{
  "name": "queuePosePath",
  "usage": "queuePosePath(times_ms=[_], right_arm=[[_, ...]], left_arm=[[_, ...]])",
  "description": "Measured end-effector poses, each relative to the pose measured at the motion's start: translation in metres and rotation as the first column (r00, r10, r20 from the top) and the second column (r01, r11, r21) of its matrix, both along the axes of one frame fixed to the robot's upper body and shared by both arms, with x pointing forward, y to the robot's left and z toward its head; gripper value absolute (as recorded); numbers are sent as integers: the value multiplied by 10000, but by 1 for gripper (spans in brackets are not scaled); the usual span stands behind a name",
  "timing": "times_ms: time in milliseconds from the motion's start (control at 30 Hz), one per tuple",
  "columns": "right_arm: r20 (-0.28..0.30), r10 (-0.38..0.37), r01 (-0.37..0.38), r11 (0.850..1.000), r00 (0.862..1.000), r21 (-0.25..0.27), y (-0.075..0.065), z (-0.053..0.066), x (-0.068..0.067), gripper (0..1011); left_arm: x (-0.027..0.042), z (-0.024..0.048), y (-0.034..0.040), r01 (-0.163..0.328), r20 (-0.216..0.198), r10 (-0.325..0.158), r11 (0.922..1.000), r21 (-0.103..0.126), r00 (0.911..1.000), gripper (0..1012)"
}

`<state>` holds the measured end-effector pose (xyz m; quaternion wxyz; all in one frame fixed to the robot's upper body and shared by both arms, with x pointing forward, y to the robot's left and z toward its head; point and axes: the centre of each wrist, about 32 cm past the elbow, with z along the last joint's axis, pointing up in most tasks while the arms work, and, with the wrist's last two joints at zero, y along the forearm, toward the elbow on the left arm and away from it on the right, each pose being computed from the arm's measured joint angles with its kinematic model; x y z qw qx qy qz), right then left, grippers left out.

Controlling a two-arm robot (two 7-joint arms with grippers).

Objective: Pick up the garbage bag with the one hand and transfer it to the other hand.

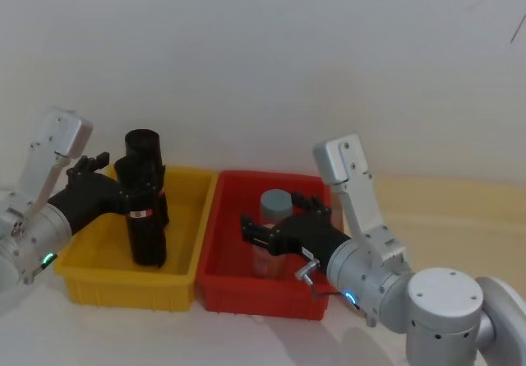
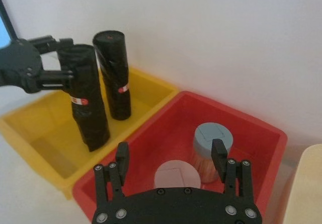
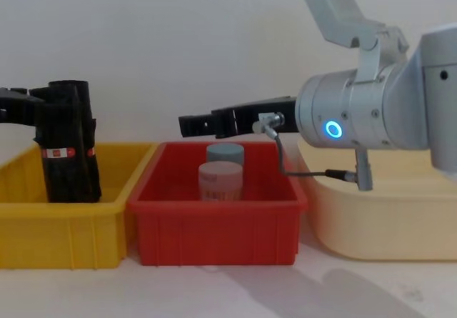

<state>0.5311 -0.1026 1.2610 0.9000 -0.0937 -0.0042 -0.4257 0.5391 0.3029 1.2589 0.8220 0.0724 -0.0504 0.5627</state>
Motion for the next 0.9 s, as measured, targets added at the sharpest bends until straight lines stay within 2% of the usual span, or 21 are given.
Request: queuePosePath(times_ms=[300, 900], right_arm=[[30, -88, 89, 9984, 10000, -560, -7, -94, 110, 1002], [-567, 123, -171, 9962, 9983, -853, -41, -128, 197, 1001]], left_arm=[[-7, 27, 1, -120, 38, 120, 9997, 194, 9999, 1000], [-11, 42, 0, -200, 55, 199, 9993, 316, 9998, 1001]])
